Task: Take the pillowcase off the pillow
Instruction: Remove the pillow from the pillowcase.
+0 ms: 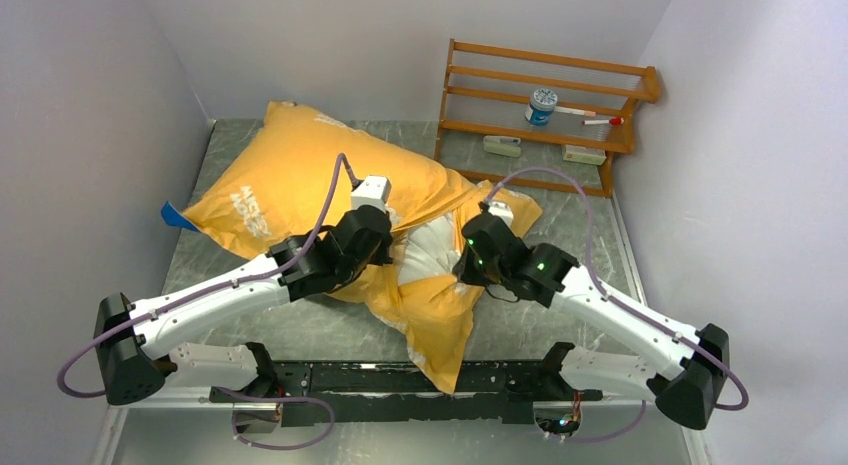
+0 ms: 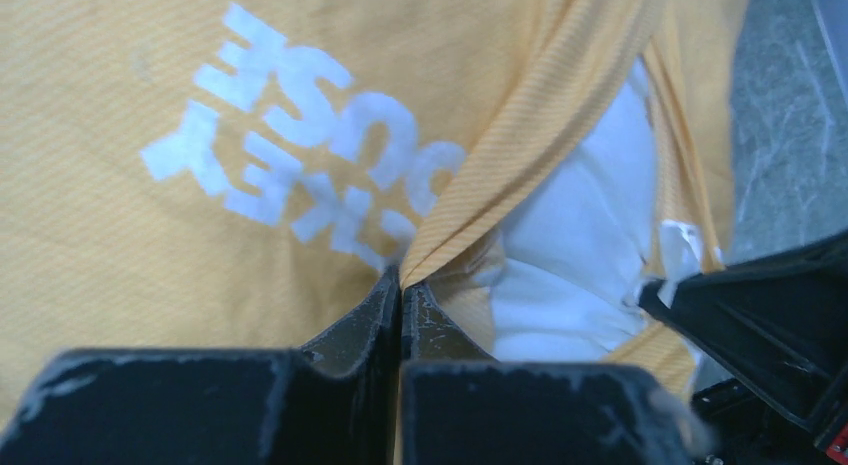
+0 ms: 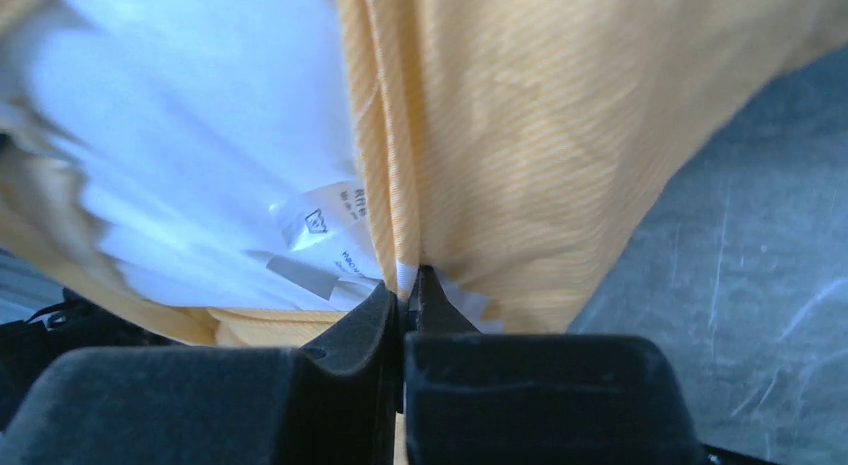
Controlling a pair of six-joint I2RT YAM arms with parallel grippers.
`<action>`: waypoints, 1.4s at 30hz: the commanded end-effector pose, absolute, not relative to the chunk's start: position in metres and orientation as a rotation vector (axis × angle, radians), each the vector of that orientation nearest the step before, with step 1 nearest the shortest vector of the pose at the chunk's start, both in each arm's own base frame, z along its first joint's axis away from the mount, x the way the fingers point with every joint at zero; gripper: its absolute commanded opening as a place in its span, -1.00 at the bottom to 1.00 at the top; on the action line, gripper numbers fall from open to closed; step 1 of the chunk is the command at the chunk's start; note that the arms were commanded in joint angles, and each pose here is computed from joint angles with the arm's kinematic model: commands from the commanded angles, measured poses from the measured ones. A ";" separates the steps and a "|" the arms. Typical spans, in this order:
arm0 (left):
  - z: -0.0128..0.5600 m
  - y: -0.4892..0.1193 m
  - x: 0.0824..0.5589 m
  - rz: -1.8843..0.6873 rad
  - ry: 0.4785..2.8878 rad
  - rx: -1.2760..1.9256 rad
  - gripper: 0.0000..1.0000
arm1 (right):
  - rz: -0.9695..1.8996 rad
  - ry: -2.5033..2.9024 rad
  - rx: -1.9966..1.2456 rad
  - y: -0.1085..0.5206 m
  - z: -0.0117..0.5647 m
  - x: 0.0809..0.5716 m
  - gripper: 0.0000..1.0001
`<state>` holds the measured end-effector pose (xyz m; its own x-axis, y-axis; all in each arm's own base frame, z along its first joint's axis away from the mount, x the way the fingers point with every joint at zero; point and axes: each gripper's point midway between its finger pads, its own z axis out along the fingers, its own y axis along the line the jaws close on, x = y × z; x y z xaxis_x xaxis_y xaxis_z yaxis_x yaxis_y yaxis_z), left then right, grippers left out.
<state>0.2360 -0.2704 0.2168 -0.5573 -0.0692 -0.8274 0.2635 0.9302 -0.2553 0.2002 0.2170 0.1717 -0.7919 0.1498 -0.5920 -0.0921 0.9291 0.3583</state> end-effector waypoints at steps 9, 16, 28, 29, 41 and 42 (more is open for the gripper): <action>0.186 -0.173 0.248 -0.134 2.227 0.004 -0.91 | 0.147 2.696 0.313 0.134 0.062 0.141 -1.00; 0.187 -0.187 0.254 -0.326 2.245 0.179 -0.91 | 0.323 2.626 0.398 0.154 0.051 0.151 -1.00; 0.205 -0.268 0.231 -0.704 2.200 0.451 -0.91 | 0.420 2.271 -0.009 0.187 0.213 0.224 0.14; 0.205 -0.269 0.230 -0.702 2.205 0.452 -0.91 | 0.377 2.267 0.011 0.183 0.215 0.233 0.17; 0.200 -0.268 0.218 -0.668 2.231 0.434 -0.91 | 0.306 2.389 0.042 0.188 0.184 0.316 0.16; 0.200 -0.266 0.219 -0.655 2.234 0.429 -0.90 | 0.264 2.396 0.056 0.181 0.181 0.319 0.11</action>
<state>0.2213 -0.2688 0.1916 -0.6599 0.1102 -0.7432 0.4996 0.8032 -0.3244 0.3056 0.1837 0.1763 -0.7545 0.1477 -0.6395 -0.0161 0.9699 0.2430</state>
